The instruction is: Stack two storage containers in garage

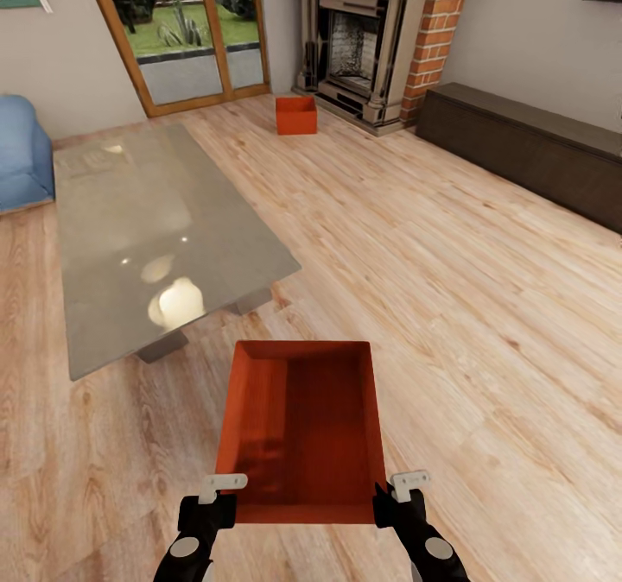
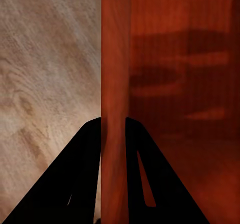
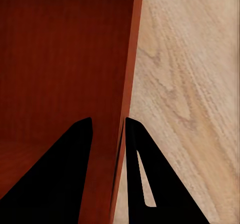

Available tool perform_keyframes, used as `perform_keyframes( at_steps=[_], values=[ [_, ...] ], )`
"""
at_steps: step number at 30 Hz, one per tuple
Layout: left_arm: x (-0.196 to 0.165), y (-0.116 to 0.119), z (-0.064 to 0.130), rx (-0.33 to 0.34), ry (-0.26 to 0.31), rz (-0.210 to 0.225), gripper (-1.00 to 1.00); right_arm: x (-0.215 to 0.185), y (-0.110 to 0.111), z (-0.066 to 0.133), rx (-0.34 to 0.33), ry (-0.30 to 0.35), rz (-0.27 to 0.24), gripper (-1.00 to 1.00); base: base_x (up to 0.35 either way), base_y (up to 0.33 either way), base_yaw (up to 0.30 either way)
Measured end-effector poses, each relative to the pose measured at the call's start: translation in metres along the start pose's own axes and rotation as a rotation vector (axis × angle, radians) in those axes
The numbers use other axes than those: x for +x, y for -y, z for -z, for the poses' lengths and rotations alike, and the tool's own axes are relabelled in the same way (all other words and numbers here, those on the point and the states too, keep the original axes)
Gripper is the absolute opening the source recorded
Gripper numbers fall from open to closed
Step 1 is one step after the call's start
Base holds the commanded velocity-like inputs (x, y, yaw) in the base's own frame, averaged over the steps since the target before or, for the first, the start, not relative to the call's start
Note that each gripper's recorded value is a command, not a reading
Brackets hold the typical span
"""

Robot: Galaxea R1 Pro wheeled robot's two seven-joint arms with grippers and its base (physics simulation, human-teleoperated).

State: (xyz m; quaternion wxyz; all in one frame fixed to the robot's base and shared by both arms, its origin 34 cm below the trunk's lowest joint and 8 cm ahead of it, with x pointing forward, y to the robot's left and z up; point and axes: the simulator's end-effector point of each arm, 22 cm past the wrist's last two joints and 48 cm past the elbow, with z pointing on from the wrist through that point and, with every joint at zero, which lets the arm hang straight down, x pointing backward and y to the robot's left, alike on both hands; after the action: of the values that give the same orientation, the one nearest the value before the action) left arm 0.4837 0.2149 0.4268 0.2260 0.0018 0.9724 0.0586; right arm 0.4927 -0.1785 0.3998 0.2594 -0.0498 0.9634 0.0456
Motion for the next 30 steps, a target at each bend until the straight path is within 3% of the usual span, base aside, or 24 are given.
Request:
perform_keyframes(
  at_steps=[30],
  values=[
    [-0.050,-0.008,0.055,-0.001,0.047,0.004,-1.00,-0.055,-0.002,0.052,0.003,0.047,0.005,-1.00,0.000,0.000,0.000]
  ],
)
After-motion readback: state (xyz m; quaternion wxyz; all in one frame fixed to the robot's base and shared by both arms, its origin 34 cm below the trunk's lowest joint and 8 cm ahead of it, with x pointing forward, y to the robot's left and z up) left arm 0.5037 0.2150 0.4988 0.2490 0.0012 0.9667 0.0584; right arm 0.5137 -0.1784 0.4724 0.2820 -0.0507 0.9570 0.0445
